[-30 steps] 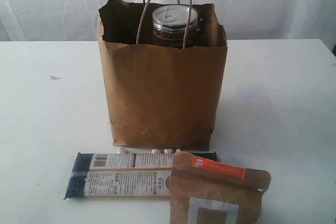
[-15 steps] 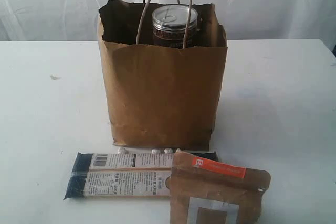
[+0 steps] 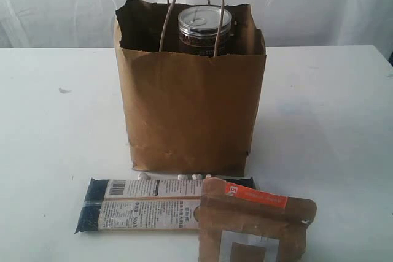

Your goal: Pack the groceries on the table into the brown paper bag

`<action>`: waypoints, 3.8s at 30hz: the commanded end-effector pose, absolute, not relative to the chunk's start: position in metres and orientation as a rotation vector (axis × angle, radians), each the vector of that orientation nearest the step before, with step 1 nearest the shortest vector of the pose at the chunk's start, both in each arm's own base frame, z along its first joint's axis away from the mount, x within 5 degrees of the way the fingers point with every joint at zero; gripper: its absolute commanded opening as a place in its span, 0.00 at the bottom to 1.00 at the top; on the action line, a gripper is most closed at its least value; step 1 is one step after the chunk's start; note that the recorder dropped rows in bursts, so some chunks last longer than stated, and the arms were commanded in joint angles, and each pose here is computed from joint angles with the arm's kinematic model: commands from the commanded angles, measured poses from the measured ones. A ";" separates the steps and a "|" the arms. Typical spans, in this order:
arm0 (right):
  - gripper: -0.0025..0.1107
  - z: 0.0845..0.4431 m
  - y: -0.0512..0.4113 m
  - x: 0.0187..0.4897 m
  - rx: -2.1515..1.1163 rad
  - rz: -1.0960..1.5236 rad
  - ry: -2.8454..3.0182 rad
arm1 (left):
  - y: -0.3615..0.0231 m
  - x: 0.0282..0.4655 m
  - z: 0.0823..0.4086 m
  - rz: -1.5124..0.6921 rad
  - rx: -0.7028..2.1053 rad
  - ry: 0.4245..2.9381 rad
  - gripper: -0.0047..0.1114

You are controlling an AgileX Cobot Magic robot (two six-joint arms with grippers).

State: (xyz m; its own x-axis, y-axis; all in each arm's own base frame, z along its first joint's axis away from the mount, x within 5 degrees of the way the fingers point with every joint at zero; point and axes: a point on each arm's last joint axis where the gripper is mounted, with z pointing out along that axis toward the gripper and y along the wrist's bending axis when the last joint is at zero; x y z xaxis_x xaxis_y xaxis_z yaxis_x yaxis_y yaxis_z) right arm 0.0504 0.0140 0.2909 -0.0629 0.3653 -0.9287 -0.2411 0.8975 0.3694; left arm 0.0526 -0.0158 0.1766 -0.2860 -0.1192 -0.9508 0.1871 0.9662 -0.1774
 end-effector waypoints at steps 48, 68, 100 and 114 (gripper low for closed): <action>0.59 0.270 0.157 0.181 -1.754 0.419 2.237 | -0.016 0.052 0.175 -0.308 0.042 1.847 0.04; 0.02 0.234 0.168 0.196 -1.821 0.465 2.373 | -0.016 0.052 0.175 -0.308 0.042 1.847 0.04; 0.02 0.496 0.101 0.169 -0.891 0.015 2.007 | -0.016 0.052 0.175 -0.308 0.042 1.847 0.04; 0.02 0.521 0.125 0.209 -0.845 -0.044 1.738 | -0.016 0.052 0.175 -0.306 0.044 1.847 0.04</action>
State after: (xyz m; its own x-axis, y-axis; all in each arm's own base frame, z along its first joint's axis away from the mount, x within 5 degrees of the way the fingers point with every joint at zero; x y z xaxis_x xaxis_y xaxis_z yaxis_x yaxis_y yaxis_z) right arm 0.1984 0.1159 0.5113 -0.1891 -0.5748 -0.7962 -0.5337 0.7407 -0.4081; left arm 0.0523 -0.0160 0.1756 -0.2970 -0.1165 -0.9478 0.1880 0.9660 -0.1777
